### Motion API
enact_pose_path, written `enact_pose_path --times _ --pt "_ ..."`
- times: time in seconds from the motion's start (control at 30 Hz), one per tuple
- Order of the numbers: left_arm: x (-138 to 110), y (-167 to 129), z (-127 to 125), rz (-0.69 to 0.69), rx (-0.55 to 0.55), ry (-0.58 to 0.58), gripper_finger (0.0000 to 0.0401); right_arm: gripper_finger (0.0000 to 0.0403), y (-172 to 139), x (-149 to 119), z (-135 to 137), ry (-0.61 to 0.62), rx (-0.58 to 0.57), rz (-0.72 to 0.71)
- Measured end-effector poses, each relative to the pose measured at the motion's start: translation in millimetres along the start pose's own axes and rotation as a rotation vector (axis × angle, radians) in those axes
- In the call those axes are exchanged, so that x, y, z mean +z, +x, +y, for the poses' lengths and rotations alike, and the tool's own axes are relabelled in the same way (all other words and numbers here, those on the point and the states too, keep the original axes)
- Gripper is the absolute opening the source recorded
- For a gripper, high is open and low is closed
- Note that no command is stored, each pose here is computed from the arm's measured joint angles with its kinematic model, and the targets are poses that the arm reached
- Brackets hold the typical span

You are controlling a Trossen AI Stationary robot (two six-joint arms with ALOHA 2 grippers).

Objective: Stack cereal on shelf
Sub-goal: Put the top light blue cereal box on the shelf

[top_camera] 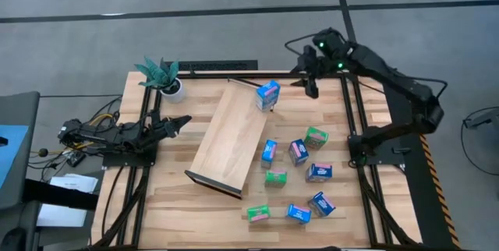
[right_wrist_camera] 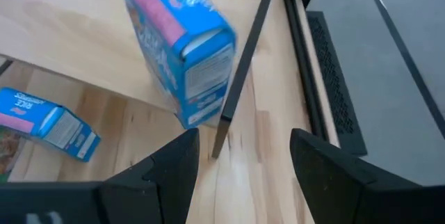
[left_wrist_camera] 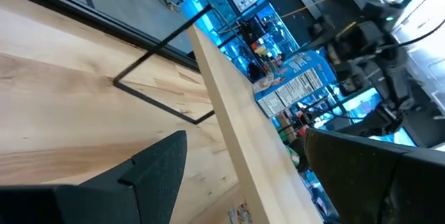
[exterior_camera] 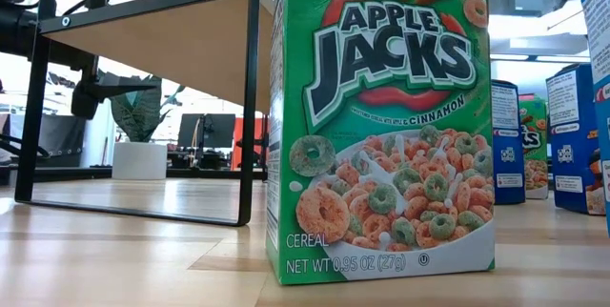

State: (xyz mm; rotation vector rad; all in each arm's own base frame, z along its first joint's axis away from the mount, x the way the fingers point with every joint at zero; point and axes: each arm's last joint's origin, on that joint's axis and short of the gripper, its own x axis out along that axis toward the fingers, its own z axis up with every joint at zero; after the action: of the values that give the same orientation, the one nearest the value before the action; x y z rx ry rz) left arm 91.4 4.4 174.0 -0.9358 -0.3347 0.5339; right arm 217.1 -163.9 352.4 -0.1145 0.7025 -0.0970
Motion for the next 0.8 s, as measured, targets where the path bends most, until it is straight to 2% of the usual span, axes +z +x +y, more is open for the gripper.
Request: enact_pose_path --times 0.13,0.37,0.6,0.8 --pt "0.4 0.0 -1.1 0.003 -0.013 -0.01 0.028 0.025 19.0 -7.9 0.2 -0.001 0.021 0.013" --pt "3.2 -0.2 -4.6 -0.019 -0.043 -0.04 0.028 0.025 42.2 -5.3 -0.7 -0.016 0.049 0.009" --pt "3.5 -0.2 -5.0 -0.021 -0.046 -0.032 0.028 0.025 63.5 6.4 15.8 -0.081 0.102 -0.025" --pt "3.1 -0.1 -4.5 -0.018 -0.041 -0.026 0.028 0.025 67.5 18.4 26.0 -0.125 0.101 -0.092"
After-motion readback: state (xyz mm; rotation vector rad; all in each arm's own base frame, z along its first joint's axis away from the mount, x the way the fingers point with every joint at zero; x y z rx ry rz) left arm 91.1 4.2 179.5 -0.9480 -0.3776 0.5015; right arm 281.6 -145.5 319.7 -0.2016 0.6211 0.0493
